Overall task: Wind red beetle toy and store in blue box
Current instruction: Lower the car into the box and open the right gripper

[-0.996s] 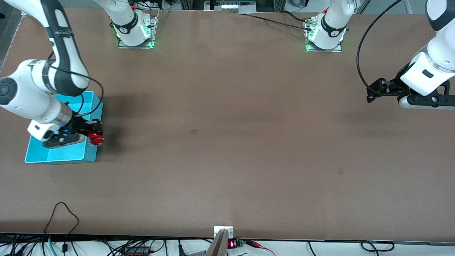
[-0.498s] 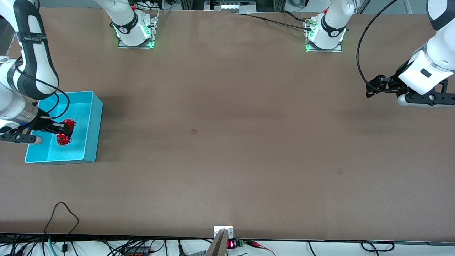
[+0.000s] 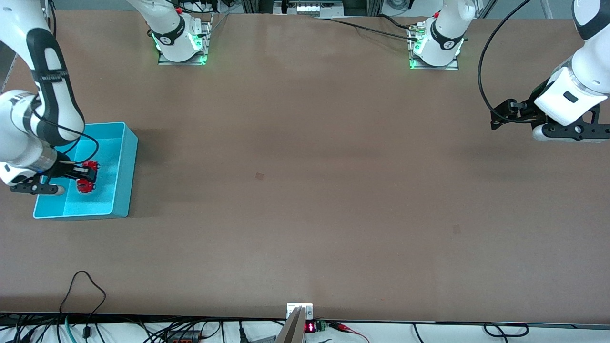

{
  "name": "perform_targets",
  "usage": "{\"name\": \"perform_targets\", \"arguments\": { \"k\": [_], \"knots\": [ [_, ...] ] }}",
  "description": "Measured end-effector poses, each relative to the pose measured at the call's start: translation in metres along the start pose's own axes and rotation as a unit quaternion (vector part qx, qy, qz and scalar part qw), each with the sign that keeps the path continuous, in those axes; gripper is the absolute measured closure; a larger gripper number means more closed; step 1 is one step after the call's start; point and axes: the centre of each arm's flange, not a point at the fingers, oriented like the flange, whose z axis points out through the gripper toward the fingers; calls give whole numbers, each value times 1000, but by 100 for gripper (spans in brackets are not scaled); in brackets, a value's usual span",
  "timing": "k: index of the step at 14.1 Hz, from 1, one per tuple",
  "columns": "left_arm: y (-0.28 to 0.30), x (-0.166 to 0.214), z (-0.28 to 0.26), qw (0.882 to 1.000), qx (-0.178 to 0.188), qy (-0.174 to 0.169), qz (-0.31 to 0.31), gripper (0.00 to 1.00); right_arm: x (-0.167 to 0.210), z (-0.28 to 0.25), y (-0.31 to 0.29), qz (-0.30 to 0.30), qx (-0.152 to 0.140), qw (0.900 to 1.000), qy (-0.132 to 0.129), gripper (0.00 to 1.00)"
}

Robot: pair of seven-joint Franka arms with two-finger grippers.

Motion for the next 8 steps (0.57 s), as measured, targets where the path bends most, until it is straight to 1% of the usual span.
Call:
{"name": "perform_targets", "arguments": {
  "k": [2, 3, 4, 7, 8],
  "knots": [
    [0, 0, 1, 1000, 0, -1, 0, 0, -4, 22, 1, 1, 1, 1000, -18, 55],
    [0, 1, 1, 1000, 0, 0, 0, 0, -5, 30, 2, 2, 0, 1000, -23, 55],
    [0, 2, 2, 1000, 0, 2, 0, 0, -5, 35, 3, 2, -1, 1000, -22, 55],
    [0, 5, 6, 1000, -1, 1, 0, 0, -2, 45, 4, 1, -11, 1000, -5, 55],
    [0, 5, 7, 1000, -1, 1, 0, 0, -2, 51, 4, 1, -11, 1000, -7, 55]
  ]
}}
